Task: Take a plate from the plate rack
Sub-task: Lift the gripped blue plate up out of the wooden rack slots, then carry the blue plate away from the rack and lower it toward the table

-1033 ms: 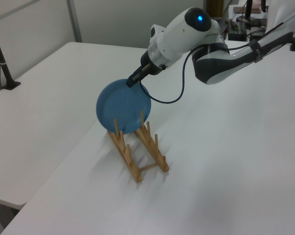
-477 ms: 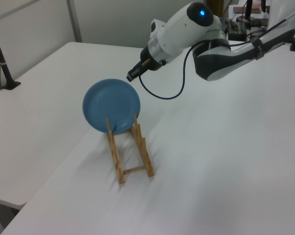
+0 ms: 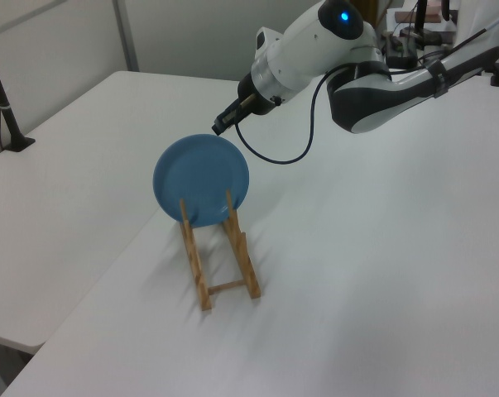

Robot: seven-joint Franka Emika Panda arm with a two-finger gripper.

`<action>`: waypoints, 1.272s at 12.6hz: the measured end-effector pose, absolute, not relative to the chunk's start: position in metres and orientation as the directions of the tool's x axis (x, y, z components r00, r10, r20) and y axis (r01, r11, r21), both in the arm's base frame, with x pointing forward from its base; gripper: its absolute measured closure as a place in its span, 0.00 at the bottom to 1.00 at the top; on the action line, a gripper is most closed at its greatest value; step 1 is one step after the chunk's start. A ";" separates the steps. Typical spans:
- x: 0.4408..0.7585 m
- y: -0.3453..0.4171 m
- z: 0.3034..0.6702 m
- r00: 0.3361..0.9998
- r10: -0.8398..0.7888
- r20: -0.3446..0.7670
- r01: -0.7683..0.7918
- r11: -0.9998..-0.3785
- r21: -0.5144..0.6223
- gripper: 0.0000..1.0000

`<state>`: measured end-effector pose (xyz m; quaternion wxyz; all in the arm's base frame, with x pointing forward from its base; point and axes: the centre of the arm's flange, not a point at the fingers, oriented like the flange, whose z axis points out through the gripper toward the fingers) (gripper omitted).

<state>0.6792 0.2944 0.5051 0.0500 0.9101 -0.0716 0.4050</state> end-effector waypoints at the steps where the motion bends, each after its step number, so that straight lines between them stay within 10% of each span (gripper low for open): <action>1: 0.679 0.294 0.504 0.663 -0.089 0.743 -0.171 -0.985 0.034 0.61; 2: 0.680 0.295 0.501 0.666 -0.088 0.741 -0.171 -0.985 0.036 0.46; 6: 0.685 0.297 0.473 0.678 -0.031 0.734 -0.153 -0.983 0.100 0.42; 11: 0.686 0.297 0.470 0.680 -0.028 0.733 -0.153 -0.983 0.105 0.92; 16: 0.686 0.295 0.474 0.675 -0.031 0.737 -0.156 -0.983 0.101 0.93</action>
